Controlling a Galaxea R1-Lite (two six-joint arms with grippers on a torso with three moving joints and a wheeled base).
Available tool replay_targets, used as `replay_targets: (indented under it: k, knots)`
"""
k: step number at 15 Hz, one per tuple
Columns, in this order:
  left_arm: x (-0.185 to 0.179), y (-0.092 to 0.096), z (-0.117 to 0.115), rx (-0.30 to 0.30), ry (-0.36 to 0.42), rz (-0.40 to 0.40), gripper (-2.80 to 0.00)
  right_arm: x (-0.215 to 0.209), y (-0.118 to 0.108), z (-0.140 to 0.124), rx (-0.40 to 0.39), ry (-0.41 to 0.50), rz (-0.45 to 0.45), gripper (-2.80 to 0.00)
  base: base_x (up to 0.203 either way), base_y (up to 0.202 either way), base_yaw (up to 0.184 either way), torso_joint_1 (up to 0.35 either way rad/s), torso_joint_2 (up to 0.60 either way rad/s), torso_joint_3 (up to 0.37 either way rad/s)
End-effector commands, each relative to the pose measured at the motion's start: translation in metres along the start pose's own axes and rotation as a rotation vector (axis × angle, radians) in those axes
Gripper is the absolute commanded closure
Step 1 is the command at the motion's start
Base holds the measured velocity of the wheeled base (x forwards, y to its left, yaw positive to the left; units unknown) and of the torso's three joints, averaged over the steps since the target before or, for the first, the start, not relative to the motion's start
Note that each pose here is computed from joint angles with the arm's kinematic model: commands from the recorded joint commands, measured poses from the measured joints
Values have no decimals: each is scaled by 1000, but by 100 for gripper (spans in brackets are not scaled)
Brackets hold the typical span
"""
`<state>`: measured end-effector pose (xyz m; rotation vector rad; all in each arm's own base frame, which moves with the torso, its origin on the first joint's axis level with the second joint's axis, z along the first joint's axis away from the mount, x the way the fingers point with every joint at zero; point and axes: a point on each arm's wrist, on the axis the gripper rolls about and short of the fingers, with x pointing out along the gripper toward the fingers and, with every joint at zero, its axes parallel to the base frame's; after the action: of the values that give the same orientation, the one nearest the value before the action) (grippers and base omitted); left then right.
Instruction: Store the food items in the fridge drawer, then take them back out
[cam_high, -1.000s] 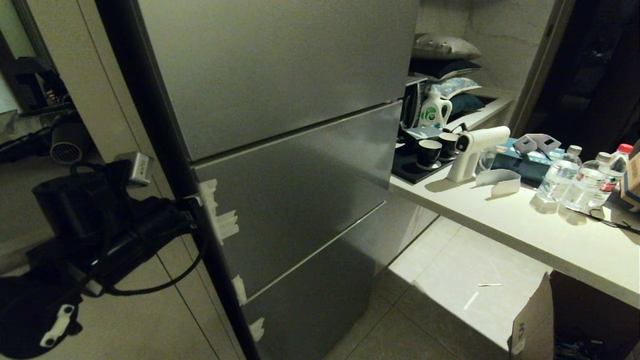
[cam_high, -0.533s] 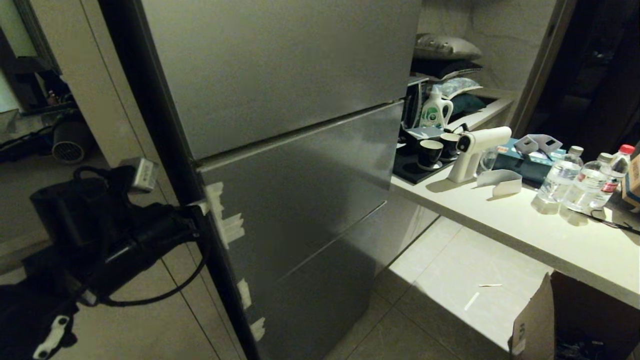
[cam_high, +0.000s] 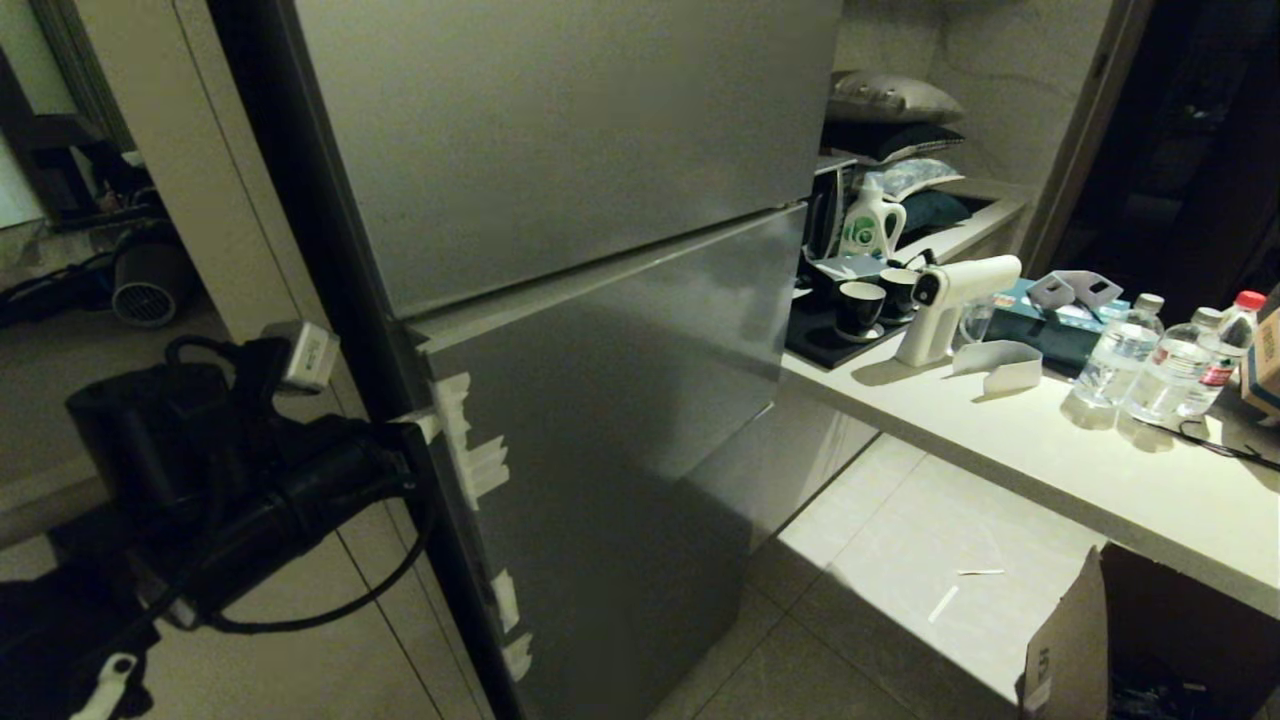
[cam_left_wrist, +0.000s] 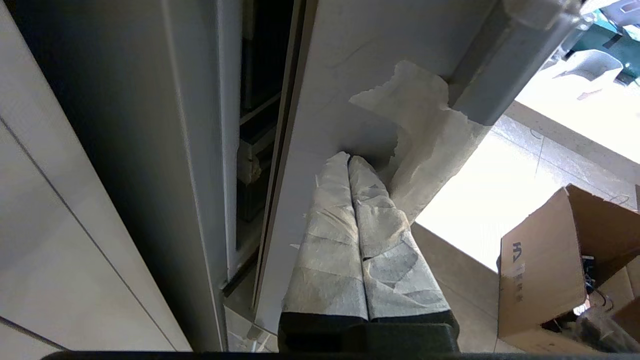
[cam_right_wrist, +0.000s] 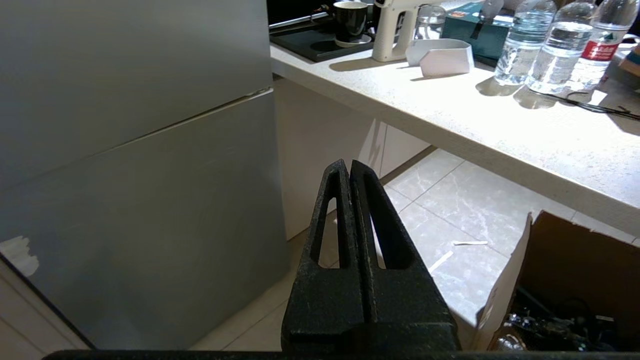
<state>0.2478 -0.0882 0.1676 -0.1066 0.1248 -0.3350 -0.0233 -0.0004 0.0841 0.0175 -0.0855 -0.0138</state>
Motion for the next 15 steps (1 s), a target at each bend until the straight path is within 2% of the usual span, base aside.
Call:
replay_targets:
  k: [1, 12, 15]
  knots:
    - [-6, -10, 0, 2, -9, -46, 0, 2, 0, -9, 0, 30, -1, 0, 0, 0, 0, 0, 0, 0]
    - [-30, -61, -15, 30, 43, -256, 0, 2, 0, -9, -2, 30, 0, 0, 0, 0, 0, 0, 0, 0]
    - [-38, -81, -21, 33, 65, -350, 0, 2, 0, -9, -2, 31, 0, 0, 0, 0, 0, 0, 0, 0]
